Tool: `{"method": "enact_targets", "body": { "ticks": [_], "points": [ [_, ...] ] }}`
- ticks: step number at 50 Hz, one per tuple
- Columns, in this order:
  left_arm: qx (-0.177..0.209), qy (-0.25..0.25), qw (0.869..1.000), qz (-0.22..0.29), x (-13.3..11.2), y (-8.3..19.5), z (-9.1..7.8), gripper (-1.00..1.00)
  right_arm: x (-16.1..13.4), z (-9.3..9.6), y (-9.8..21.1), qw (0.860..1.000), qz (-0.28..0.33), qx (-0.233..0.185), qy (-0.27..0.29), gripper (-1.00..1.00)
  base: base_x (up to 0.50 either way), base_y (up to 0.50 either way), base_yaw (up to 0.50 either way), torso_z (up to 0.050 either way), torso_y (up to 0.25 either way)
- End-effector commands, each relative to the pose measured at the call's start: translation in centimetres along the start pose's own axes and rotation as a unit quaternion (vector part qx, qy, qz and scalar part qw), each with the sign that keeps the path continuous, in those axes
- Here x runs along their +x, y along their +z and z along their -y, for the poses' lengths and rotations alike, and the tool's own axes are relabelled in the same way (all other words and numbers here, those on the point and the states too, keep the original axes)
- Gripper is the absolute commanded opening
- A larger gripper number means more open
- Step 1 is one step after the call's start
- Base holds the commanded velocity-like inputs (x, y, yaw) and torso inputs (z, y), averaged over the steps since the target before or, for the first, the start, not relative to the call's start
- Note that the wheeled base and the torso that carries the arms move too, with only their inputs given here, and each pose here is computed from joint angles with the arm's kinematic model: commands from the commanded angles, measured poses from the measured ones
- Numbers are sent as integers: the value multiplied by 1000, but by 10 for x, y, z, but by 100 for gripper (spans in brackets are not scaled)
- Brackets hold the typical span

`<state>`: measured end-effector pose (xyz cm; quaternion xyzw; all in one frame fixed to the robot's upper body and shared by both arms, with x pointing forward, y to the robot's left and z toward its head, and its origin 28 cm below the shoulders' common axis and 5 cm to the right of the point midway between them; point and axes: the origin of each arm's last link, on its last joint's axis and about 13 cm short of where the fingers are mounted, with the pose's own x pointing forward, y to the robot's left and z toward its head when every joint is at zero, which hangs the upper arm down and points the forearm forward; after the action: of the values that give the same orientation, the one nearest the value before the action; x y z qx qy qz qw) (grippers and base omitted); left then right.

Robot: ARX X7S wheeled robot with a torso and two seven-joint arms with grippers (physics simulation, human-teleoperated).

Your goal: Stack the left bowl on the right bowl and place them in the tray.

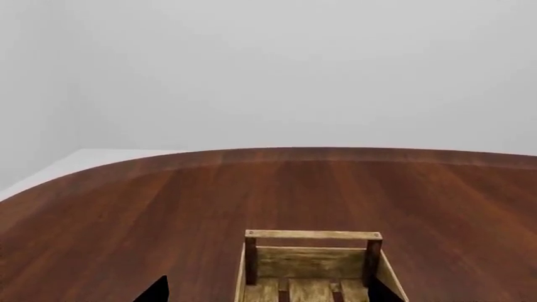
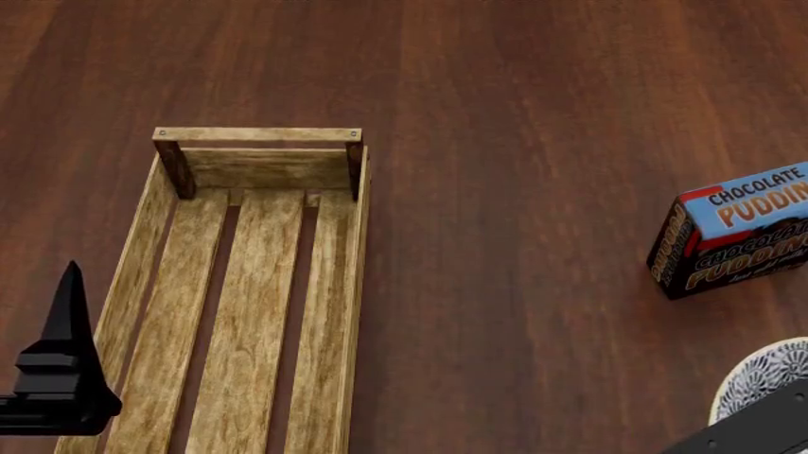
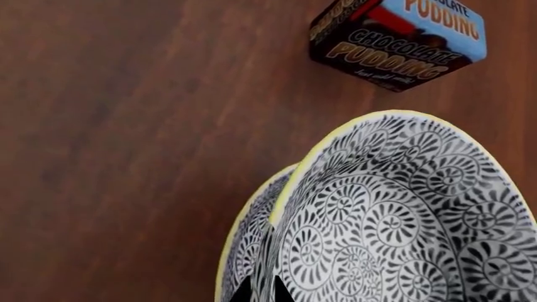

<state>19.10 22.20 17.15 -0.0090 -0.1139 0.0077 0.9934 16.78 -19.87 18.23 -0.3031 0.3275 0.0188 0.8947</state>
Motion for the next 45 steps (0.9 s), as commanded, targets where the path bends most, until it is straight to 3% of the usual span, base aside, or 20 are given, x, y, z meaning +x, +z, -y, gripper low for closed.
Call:
{"method": "enact_targets", "body": {
  "ticks": [1, 45],
  "points": [
    [1, -1, 1000, 0, 0, 1, 1, 100, 6, 3, 1, 1000, 8, -1, -10, -100, 0, 0, 0, 0, 0],
    [2, -4, 1000, 0, 2, 1, 3, 100, 22, 5, -6, 1000, -7, 17, -3, -100, 0, 0, 0, 0, 0]
  ]
}}
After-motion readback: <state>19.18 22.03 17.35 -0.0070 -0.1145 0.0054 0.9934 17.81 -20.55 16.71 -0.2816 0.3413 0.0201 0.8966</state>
